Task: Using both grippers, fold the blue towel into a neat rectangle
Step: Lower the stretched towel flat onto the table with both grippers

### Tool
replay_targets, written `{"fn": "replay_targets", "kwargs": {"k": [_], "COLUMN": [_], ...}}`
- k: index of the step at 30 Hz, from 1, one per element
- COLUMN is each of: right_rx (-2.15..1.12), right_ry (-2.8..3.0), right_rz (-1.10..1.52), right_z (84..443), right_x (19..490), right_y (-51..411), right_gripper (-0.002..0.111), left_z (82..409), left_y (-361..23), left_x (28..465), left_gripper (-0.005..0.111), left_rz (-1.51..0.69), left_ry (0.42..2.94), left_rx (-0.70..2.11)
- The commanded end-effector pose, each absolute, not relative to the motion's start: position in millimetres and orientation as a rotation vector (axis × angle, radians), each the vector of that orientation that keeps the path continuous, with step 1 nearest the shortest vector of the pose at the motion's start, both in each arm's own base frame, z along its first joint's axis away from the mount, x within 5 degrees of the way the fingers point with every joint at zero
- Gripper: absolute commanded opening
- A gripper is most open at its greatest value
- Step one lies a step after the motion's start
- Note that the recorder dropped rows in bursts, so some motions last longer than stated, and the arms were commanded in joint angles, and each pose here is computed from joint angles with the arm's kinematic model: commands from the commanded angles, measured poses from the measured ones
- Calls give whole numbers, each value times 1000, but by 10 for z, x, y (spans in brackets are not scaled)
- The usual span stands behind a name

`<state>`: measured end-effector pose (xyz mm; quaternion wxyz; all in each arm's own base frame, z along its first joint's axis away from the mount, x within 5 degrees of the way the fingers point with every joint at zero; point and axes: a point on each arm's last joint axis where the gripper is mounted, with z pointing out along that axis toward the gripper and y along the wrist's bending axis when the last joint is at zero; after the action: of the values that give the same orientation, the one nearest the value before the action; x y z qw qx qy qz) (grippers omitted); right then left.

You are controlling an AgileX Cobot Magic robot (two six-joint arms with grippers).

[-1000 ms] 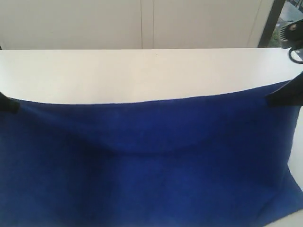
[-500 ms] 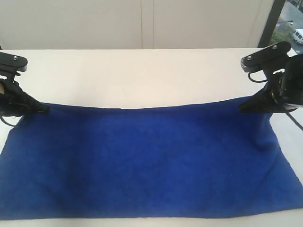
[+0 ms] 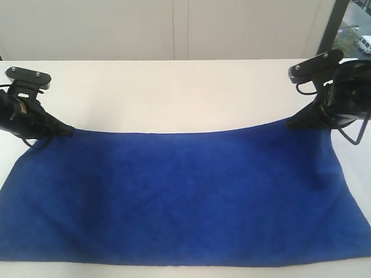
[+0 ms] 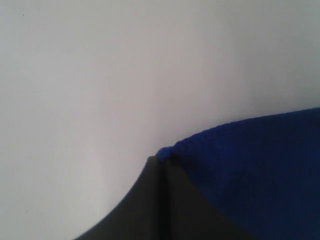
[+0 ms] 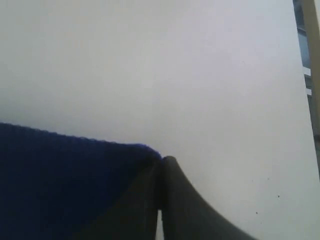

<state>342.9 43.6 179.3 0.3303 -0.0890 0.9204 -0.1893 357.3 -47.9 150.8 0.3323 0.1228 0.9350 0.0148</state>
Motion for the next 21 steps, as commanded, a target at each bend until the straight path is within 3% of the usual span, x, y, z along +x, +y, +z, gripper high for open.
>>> {"fn": "replay_targets", "kwargs": {"k": [1,21], "right_rx": [-223,-228], "right_ry": [2406,2425], "right_rz": [-514,-540], "right_z": [1742,1501], "right_x": [3552,3889], "right_y": [385,282], "right_gripper": [0,0], "left_z": [1486,1375], "left_y": [-467,-303], "left_x": [3664,3819], "left_gripper": [0,0], "left_rz": [44,41], "left_ry": [2444,2414], "left_rx": [311,255]}}
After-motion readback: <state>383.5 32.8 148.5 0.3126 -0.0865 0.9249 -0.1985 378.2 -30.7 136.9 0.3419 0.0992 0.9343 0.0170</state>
